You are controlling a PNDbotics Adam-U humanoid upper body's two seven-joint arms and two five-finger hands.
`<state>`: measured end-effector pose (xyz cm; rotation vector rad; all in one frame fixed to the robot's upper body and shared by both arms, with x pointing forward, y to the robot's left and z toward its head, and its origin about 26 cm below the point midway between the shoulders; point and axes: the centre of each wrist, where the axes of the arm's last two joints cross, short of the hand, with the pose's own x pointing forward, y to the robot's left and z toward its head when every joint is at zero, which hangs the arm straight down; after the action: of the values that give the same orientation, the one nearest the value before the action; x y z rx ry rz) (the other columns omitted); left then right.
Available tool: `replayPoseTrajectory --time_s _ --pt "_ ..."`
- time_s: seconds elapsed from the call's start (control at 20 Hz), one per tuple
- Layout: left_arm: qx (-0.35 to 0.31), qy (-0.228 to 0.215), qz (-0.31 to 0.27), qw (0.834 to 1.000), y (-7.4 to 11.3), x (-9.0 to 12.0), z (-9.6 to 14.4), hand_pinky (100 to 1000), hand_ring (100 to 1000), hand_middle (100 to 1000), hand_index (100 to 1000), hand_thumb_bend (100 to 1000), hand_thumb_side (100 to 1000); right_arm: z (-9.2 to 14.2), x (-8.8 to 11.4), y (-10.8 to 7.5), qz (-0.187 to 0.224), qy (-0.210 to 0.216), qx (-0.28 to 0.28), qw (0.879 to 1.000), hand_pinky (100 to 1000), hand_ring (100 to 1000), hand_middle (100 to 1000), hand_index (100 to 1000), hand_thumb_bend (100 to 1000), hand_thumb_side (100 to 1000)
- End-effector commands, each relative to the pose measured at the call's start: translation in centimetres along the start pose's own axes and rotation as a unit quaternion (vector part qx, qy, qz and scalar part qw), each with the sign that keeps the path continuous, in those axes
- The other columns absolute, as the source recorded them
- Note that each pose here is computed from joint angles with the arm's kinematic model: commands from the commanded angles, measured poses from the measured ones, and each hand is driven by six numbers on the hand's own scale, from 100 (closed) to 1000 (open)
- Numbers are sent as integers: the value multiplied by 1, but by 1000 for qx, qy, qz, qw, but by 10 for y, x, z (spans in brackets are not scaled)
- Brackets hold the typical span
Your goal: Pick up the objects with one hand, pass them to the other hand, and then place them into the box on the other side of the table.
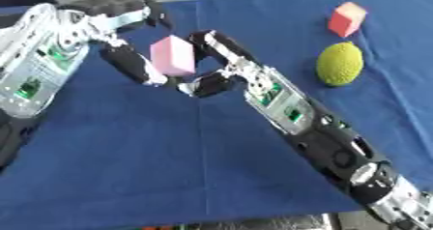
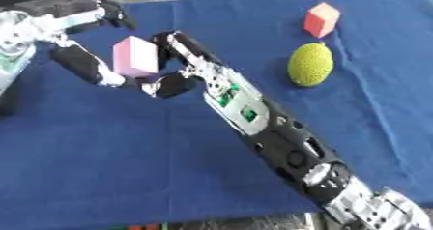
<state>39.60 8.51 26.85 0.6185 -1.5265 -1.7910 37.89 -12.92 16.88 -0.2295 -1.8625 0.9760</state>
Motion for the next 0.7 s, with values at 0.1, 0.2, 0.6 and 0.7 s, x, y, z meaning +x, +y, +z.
replayPoseTrajectory --time_s 0.1,0.2,0.6,0.7 --pt "8 3 -14 1000 9 1 -2 872 859 828 854 629 331 -1 12 -7 11 -25 -7 1000 771 562 489 532 171 100" --pt "6 6 -16 1000 7 0 -4 871 858 828 854 634 327 -1 13 -7 10 -25 -6 1000 770 562 489 532 169 100" --pt "10 18 -29 999 2 -3 -11 867 855 825 852 621 291 -2 12 -3 6 -22 -2 1000 768 562 489 532 134 100" --pt "18 21 -31 999 1 -4 -11 862 849 819 847 602 278 -1 12 -3 5 -22 0 1000 767 562 489 532 132 100"
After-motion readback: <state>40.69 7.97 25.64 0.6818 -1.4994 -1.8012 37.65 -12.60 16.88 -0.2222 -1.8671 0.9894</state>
